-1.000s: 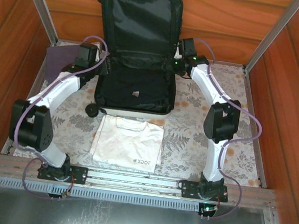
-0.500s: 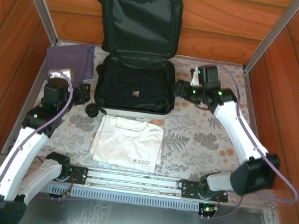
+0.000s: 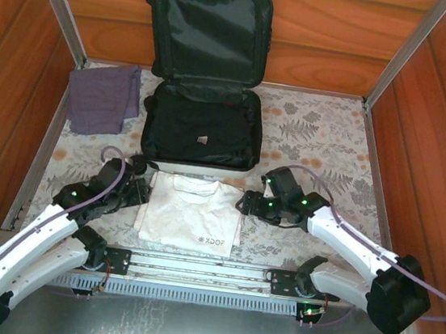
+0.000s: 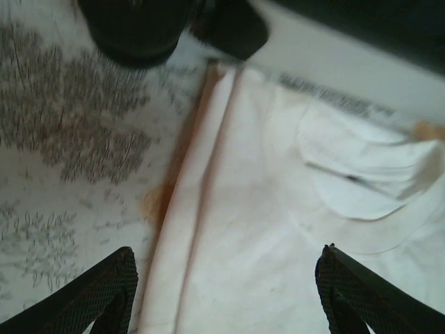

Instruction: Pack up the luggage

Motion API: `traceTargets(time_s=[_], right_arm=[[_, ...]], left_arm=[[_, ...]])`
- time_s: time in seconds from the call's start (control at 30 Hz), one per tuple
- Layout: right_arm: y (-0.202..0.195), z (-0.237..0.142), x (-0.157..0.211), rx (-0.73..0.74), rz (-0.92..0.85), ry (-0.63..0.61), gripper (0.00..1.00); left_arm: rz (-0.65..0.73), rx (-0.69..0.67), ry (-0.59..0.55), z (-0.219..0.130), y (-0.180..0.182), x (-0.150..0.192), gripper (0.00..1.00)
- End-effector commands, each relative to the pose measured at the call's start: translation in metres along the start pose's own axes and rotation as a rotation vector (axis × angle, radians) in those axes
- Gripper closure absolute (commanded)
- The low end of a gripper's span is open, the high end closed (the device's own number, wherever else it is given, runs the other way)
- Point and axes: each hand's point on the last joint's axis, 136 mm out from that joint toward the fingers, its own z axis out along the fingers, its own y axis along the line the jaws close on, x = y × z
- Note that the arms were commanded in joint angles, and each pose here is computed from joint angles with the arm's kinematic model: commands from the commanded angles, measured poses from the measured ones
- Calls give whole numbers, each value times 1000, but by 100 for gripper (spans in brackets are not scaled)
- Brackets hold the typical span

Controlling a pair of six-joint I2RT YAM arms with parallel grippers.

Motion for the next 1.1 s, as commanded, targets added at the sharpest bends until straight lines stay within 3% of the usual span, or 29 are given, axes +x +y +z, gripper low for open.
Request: traceTargets(time_s=[0.0, 0.5, 0.73, 1.07], right_arm=[[10, 16, -13, -26, 17, -34, 17], [-5, 69, -28, 75, -52, 18, 16], [-7, 87, -31, 82, -62, 45, 18], [-21, 100, -22, 130, -57, 95, 33]], left_arm=[[-59, -71, 14, 8, 14, 8, 28], [-118, -7, 78, 64, 1, 9, 18], [-115, -71, 141, 80, 5, 3, 17], [-252, -10, 157, 102, 4, 19, 18]])
